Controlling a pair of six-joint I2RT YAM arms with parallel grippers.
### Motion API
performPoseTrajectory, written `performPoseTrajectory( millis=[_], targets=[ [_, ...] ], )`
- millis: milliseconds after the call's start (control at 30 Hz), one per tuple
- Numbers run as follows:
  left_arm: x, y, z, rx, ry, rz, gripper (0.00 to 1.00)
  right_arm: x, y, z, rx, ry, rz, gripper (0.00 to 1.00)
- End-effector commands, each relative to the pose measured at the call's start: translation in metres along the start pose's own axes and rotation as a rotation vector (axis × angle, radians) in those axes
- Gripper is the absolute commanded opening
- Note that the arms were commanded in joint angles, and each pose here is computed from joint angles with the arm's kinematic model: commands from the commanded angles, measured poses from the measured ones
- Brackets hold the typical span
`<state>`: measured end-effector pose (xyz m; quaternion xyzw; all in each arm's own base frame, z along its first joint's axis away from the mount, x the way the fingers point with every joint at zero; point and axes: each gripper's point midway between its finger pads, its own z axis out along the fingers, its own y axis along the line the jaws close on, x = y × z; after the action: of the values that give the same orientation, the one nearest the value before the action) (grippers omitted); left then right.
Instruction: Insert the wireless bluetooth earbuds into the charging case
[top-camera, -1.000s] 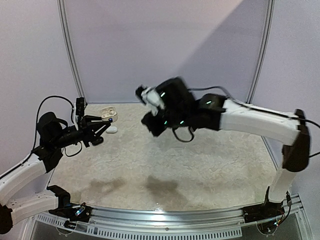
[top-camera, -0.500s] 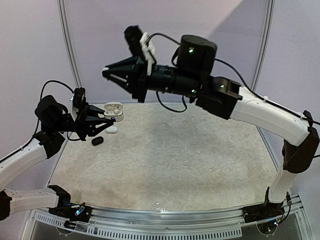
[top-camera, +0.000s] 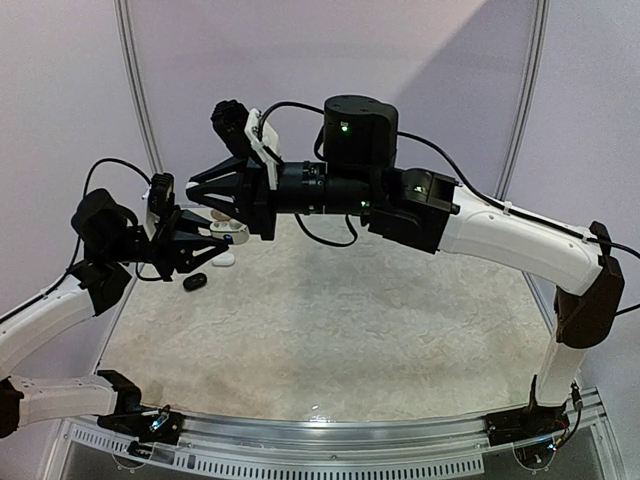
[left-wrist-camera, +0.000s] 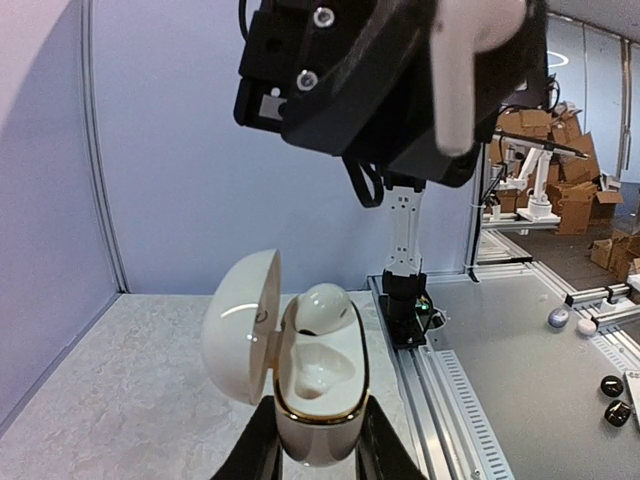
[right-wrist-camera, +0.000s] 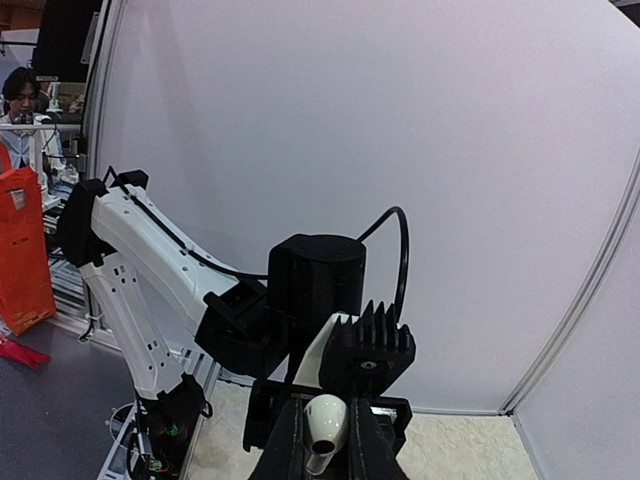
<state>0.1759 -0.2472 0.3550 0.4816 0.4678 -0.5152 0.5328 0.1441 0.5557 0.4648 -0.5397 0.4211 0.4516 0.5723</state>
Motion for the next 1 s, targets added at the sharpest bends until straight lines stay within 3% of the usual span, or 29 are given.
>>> performPoseTrajectory(
  millis=[0,967],
  targets=[
    [-0.007,-0.007,0.001,0.011,-0.011,0.001,0.0,0.026,-0.003,0.006,0.034,0.074,-0.013,0.0],
    [0.004,0.014,-0.004,-0.141,0.004,0.001,0.0,0.064,-0.015,0.009,0.197,0.208,-0.065,0.0]
  ],
)
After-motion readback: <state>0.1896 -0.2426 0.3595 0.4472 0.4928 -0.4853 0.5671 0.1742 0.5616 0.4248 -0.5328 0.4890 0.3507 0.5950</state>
